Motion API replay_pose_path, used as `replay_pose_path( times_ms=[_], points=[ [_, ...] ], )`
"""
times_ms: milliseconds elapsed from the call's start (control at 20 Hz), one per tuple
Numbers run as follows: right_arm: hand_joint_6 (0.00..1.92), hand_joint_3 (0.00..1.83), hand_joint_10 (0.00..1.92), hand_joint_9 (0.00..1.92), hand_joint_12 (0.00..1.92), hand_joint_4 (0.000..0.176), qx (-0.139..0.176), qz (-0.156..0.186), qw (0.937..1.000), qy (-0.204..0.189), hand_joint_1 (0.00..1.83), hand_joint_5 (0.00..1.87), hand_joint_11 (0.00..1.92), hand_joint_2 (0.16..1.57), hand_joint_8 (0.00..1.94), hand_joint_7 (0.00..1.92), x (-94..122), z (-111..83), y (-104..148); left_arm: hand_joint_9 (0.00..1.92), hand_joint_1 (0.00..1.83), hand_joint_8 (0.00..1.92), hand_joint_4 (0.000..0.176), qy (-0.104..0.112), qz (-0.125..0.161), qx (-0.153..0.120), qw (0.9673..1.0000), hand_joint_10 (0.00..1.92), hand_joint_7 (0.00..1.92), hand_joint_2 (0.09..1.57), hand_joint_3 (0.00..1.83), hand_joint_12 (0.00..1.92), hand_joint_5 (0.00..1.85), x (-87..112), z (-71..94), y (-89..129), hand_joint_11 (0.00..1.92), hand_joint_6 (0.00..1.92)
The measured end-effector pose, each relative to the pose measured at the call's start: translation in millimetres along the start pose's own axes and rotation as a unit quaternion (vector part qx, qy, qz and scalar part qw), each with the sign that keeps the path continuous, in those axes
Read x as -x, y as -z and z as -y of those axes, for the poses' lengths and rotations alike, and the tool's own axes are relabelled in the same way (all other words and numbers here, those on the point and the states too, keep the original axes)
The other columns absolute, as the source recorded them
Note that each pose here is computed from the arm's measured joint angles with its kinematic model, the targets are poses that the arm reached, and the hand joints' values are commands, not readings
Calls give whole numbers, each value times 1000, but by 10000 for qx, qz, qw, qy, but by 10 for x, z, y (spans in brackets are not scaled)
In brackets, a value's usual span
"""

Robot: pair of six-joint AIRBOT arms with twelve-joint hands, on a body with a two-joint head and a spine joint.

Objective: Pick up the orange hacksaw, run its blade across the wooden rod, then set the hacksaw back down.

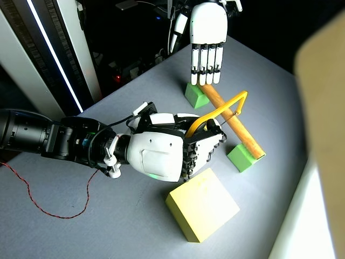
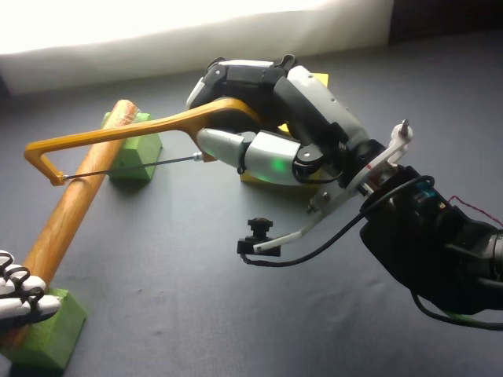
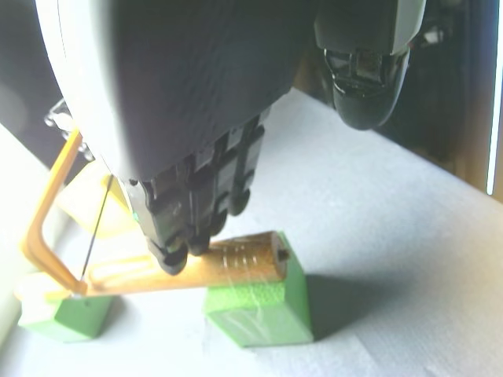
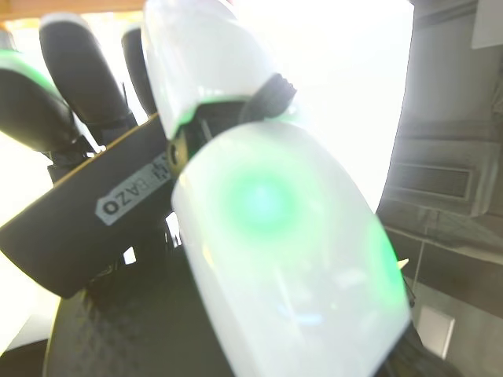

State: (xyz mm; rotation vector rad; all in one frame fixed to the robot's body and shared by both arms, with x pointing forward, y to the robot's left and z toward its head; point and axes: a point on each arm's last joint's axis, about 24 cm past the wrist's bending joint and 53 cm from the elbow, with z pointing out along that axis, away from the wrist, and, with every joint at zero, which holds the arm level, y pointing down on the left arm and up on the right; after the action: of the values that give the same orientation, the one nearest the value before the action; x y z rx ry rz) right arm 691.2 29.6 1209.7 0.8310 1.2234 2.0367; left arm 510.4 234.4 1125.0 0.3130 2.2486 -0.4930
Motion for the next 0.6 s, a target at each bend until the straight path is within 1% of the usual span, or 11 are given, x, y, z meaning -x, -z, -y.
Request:
replay_pose_path(
  times_ms=[50, 150, 200, 350, 400, 450, 550, 600],
  points=[
    [1081, 0, 1015, 1081, 1329, 0, -34, -11, 10000, 3, 1248, 771, 1012, 1170, 1201, 995, -20, 25, -2, 6, 53, 0, 0, 0, 0, -2, 10000, 2, 0, 1258, 2, 0, 0, 0, 1, 0, 0, 0],
    [1150, 0, 1037, 1069, 1373, 0, -85, -40, 10000, -22, 1239, 728, 988, 1187, 1228, 975, -67, 66, -7, 20, 85, 5, 0, 0, 0, -5, 10000, 7, 15, 1253, 0, 2, 0, 0, 3, -1, 4, 0],
    [1107, 0, 1037, 1066, 1375, 0, -114, -68, 9999, -18, 1243, 754, 990, 1179, 1223, 982, -101, 91, -9, 16, 75, 3, 0, 0, 0, -4, 10000, 4, 12, 1253, 0, 0, 0, 0, 2, 0, 0, 0],
    [1075, 0, 1048, 1049, 1413, 0, -206, -94, 9997, -80, 1246, 774, 963, 1171, 1218, 988, -197, 178, -20, 2, 38, 0, 0, 0, 0, -2, 10000, 0, 2, 1255, 1, 0, 0, 0, 1, 0, 0, 0],
    [1138, 0, 1095, 1023, 1449, 0, -221, -83, 9997, -97, 1238, 729, 943, 1191, 1255, 963, -224, 192, -34, 0, 20, 0, 0, 0, -1, -4, 10000, 0, 0, 1259, 2, 0, 0, -1, 2, -1, 0, 0],
    [1181, 1, 1102, 1028, 1445, 0, -241, -66, 9996, -120, 1233, 700, 952, 1200, 1266, 954, -257, 204, -58, 0, 31, 0, 0, -2, -1, -6, 10000, 0, 0, 1257, 1, 0, 0, -1, 3, -1, 0, 0],
    [1146, 0, 1068, 1024, 1404, 0, -274, -87, 9993, -219, 1240, 732, 948, 1186, 1232, 973, -359, 210, -123, 6, 46, 3, 0, 0, -1, -2, 10000, 2, 7, 1260, 2, 0, 0, -1, 1, -1, 0, 0],
    [1144, 1, 1077, 1013, 1432, 0, -283, -140, 9992, -237, 1238, 729, 934, 1189, 1251, 964, -427, 216, -166, 15, 46, 5, 0, -2, -1, -2, 10000, 6, 14, 1259, 1, 0, 0, -1, 1, -1, 0, 0]
  ],
)
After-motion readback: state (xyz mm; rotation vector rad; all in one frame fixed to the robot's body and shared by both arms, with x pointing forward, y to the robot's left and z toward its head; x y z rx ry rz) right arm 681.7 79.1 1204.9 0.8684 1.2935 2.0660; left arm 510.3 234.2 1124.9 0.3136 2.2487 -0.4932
